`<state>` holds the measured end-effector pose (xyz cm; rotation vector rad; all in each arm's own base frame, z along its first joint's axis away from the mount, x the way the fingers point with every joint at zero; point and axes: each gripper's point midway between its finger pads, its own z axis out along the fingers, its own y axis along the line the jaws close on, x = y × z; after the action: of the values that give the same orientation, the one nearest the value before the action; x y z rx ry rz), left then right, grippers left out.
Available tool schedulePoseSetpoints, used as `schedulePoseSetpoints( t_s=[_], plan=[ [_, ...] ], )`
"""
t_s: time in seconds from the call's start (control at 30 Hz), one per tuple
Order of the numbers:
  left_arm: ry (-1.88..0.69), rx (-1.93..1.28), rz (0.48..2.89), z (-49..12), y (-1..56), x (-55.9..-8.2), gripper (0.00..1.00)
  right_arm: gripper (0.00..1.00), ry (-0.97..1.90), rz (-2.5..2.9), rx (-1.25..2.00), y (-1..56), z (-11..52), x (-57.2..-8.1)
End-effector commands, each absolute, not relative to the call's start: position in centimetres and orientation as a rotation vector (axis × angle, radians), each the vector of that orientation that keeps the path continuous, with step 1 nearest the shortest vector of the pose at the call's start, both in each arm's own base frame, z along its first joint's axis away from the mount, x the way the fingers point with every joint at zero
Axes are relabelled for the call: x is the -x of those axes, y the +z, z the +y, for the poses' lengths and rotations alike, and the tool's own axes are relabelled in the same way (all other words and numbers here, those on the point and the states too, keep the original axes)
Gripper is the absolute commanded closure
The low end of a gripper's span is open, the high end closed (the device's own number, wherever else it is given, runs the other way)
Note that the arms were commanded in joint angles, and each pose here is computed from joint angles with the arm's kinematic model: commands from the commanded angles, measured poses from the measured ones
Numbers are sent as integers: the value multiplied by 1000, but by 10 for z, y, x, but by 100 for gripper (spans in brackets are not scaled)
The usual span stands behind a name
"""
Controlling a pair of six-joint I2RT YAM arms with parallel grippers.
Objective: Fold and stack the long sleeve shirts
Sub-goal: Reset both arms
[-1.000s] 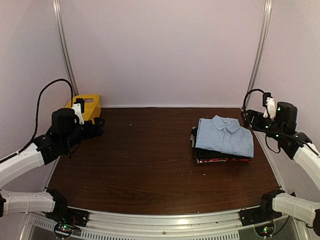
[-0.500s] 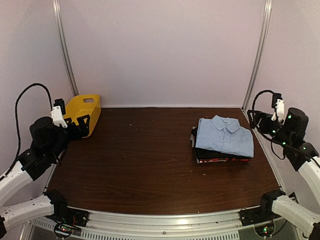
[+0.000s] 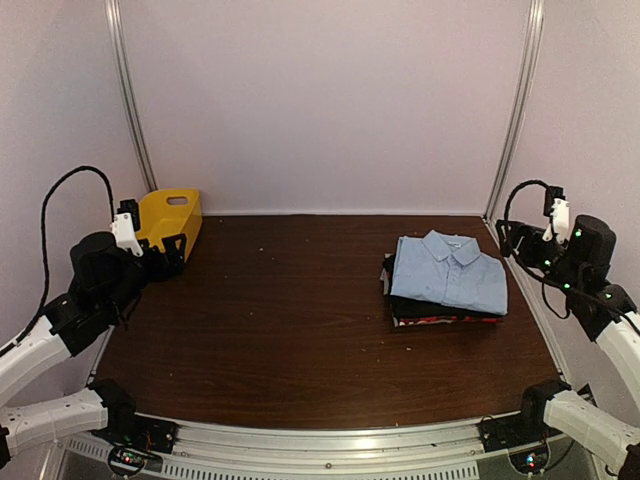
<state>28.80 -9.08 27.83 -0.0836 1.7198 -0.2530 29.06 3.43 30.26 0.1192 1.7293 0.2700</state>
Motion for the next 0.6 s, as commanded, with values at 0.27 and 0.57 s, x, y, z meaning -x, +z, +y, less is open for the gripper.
schedulePoseSetpoints(
  t_s=[0.27, 0.57],
  plan=[
    [-265, 88, 1673, -91, 293, -289, 2, 0, 244, 1709, -122, 310, 31, -285],
    [-266, 92, 1673, -90, 292, -289, 2, 0, 246, 1716, -126, 306, 30, -285]
  ],
)
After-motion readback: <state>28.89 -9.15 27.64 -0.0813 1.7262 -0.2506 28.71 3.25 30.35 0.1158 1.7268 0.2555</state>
